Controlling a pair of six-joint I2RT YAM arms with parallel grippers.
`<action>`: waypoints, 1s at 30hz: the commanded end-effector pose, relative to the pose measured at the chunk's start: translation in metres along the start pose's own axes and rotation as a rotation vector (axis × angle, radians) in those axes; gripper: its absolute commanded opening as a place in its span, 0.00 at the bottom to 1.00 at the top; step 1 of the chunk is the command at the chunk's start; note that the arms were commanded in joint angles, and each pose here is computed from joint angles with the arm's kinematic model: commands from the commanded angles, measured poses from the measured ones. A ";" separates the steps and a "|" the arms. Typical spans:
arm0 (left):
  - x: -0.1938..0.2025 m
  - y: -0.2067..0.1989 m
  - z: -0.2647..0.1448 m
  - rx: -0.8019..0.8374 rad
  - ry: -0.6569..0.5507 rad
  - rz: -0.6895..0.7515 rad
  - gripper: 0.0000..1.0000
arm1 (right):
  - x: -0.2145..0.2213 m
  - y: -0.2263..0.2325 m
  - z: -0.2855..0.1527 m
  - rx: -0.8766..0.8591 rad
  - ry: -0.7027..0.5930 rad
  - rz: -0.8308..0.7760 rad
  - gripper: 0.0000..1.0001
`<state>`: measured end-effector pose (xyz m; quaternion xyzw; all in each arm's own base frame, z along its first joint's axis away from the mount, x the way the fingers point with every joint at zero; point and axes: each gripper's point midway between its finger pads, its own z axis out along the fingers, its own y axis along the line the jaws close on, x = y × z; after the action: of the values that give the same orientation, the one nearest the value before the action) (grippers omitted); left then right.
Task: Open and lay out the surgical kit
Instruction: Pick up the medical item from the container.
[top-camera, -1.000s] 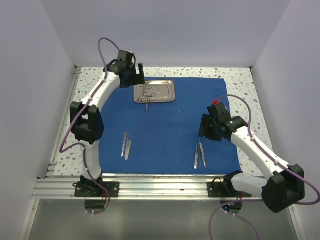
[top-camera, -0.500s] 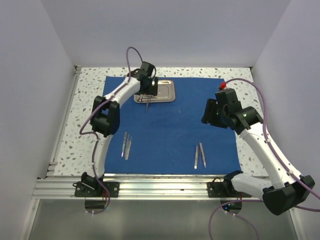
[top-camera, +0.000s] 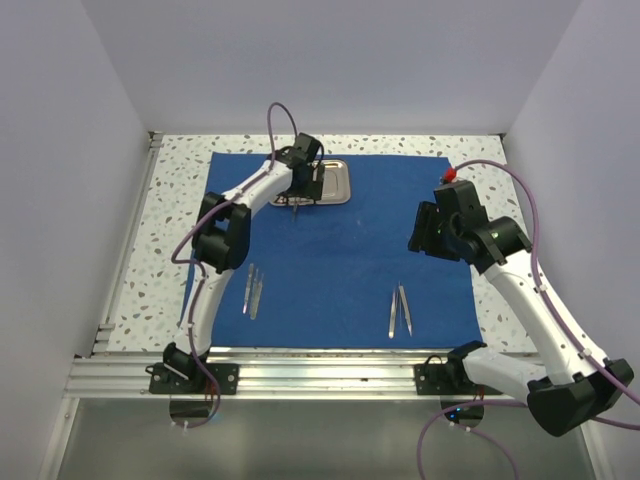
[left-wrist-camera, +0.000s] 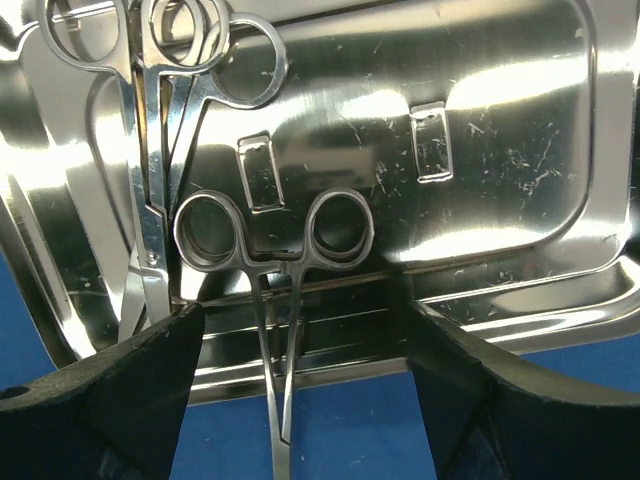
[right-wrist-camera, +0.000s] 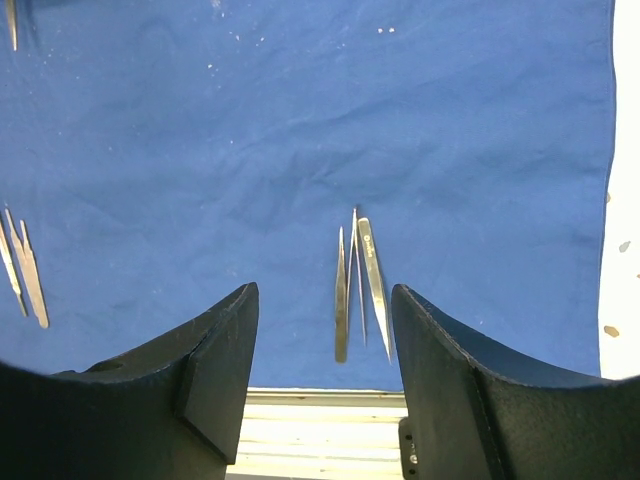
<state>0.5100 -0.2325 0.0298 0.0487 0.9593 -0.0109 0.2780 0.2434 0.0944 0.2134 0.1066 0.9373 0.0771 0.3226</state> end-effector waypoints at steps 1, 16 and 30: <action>-0.012 0.003 0.003 -0.014 -0.032 -0.013 0.84 | 0.000 -0.005 -0.004 0.015 -0.008 -0.024 0.59; 0.011 -0.004 0.027 0.000 0.041 -0.081 0.47 | -0.002 -0.001 0.001 -0.002 0.006 -0.088 0.59; -0.010 0.000 0.002 -0.009 -0.015 -0.116 0.00 | -0.005 0.005 0.004 -0.032 0.020 -0.138 0.58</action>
<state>0.5226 -0.2322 0.0273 0.0004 0.9557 -0.0165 0.2938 0.2458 0.0934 0.2013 0.0516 0.9498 0.0551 0.3037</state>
